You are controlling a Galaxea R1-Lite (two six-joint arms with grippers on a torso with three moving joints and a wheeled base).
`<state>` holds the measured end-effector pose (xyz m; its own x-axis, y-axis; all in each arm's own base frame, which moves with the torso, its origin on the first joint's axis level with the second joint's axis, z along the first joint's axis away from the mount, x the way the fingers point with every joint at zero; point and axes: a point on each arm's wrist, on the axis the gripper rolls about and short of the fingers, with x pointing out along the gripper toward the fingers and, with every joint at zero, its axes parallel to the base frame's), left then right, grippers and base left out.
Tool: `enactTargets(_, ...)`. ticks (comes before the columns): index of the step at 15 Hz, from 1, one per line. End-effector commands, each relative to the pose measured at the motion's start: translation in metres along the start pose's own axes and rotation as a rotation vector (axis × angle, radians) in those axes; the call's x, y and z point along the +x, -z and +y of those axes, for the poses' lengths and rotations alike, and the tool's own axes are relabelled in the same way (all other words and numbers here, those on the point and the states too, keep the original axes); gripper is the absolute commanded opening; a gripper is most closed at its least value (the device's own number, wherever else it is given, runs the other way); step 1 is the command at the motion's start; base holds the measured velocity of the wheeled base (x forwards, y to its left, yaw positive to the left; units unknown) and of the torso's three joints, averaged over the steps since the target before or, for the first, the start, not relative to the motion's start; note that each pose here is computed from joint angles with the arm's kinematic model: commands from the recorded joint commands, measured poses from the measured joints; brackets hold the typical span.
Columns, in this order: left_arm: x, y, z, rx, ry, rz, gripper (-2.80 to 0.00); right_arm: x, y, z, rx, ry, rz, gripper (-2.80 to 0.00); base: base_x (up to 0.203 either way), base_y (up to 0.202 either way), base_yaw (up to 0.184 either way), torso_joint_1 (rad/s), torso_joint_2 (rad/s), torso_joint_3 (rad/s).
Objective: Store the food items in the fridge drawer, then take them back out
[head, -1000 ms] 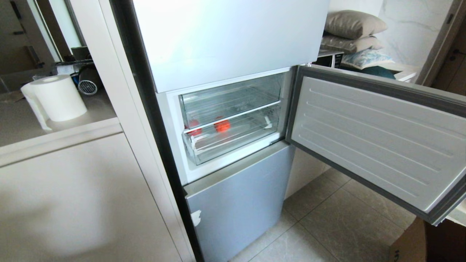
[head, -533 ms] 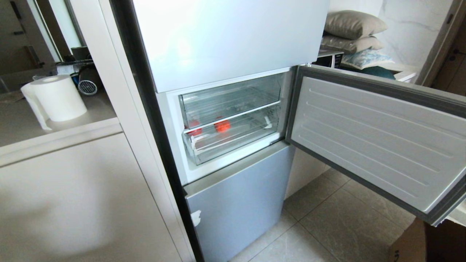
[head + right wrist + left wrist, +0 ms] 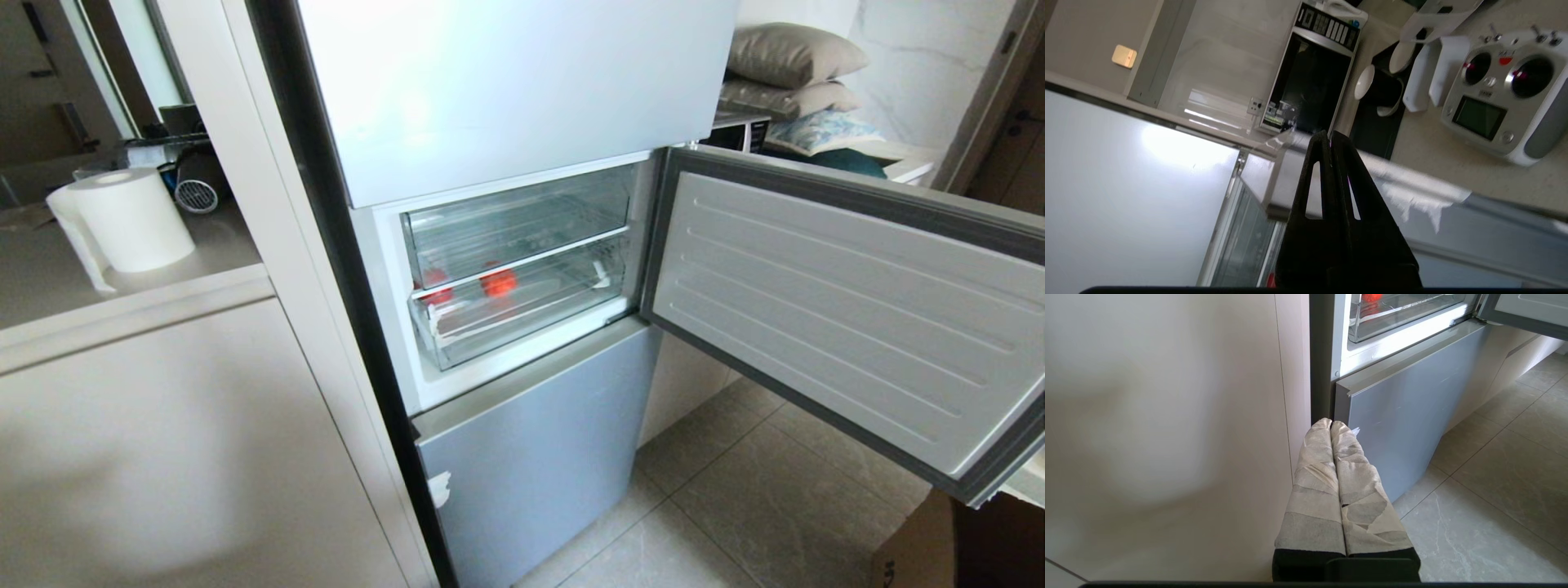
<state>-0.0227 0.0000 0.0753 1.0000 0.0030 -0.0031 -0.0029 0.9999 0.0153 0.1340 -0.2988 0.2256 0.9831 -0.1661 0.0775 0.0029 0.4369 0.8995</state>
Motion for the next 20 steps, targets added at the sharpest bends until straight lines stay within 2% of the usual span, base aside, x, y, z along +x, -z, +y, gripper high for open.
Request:
enactTargets(1, 0.000, 0.000, 0.000, 0.000, 0.000, 0.000, -2.80, 0.025, -0.013, -0.043, 0.059, 0.018, 0.031, -2.80, 0.000, 0.000, 0.000, 0.000, 0.00, 0.000)
enactTargets(4, 0.000, 0.000, 0.000, 0.000, 0.000, 0.000, -2.80, 0.062, -0.008, -0.063, 0.077, -0.008, 0.110, -2.80, 0.000, 0.000, 0.000, 0.000, 0.00, 0.000)
enactTargets(6, 0.000, 0.000, 0.000, 0.000, 0.000, 0.000, -2.80, 0.081, 0.003, -0.067, 0.093, -0.024, 0.168, -2.80, 0.000, 0.000, 0.000, 0.000, 0.00, 0.000)
enactTargets(10, 0.000, 0.000, 0.000, 0.000, 0.000, 0.000, -2.80, 0.091, 0.019, -0.058, 0.168, -0.051, 0.270, -2.80, 0.000, 0.000, 0.000, 0.000, 0.00, 0.000)
enactTargets(16, 0.000, 0.000, 0.000, 0.000, 0.000, 0.000, -2.80, 0.045, 0.053, -0.006, 0.163, -0.082, 0.348, -2.80, 0.000, 0.000, 0.000, 0.000, 0.00, 0.000)
enactTargets(20, 0.000, 0.000, 0.000, 0.000, 0.000, 0.000, -2.80, 0.002, 0.076, 0.041, 0.092, -0.123, 0.350, -2.80, 0.000, 0.000, 0.000, 0.000, 0.00, 0.000)
